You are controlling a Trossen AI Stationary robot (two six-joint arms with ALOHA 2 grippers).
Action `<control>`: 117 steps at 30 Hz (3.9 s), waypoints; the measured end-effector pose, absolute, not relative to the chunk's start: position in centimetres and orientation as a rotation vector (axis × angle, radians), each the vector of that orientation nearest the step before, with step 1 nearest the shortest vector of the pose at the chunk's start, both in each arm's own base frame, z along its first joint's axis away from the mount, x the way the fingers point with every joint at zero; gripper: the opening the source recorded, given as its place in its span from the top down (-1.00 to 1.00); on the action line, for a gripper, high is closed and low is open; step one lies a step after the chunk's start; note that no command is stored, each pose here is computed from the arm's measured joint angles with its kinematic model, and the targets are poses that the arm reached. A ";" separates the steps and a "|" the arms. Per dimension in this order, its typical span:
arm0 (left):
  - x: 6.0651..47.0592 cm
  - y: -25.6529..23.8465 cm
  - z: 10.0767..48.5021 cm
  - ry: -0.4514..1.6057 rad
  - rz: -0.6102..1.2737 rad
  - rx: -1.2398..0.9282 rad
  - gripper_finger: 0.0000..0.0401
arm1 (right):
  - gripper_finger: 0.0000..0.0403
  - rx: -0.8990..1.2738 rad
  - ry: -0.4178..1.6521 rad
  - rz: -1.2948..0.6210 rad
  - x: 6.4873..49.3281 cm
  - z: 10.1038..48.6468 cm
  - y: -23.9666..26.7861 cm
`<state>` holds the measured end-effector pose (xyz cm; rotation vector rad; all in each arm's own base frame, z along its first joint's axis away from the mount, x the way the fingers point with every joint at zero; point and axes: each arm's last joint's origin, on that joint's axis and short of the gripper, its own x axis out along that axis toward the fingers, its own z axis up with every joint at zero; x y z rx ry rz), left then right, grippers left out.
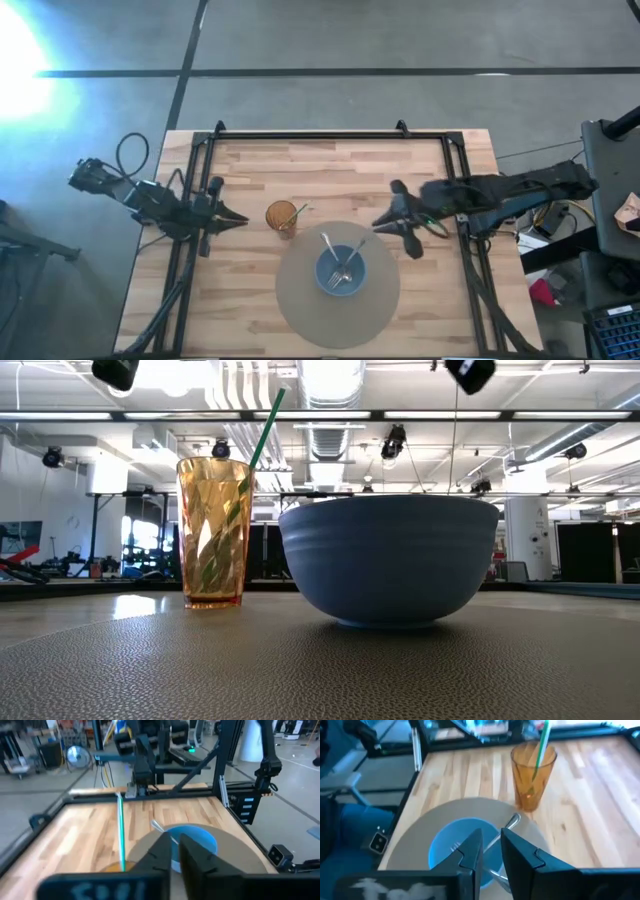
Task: Pick & Place Utensil
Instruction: Return to Home Position
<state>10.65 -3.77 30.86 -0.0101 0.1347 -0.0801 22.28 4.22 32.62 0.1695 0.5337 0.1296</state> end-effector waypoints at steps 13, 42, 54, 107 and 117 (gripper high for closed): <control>7.8 -2.1 31.5 0.040 -0.045 0.000 1.00 | 0.78 0.054 0.197 0.084 16.2 32.3 3.3; 7.7 -2.4 21.9 -0.097 -0.176 -0.052 1.00 | 0.79 -0.073 -0.029 -0.109 14.5 27.1 1.8; 8.7 -3.1 19.0 -0.076 -0.276 -0.050 1.00 | 0.79 -0.005 -0.020 -0.018 13.9 25.3 1.0; 9.2 -2.7 17.2 -0.059 -0.071 0.005 1.00 | 0.79 0.112 0.110 -0.021 10.5 15.7 0.7; 9.2 -2.7 17.2 -0.058 -0.071 0.006 1.00 | 0.79 0.137 0.131 -0.024 10.7 15.5 0.7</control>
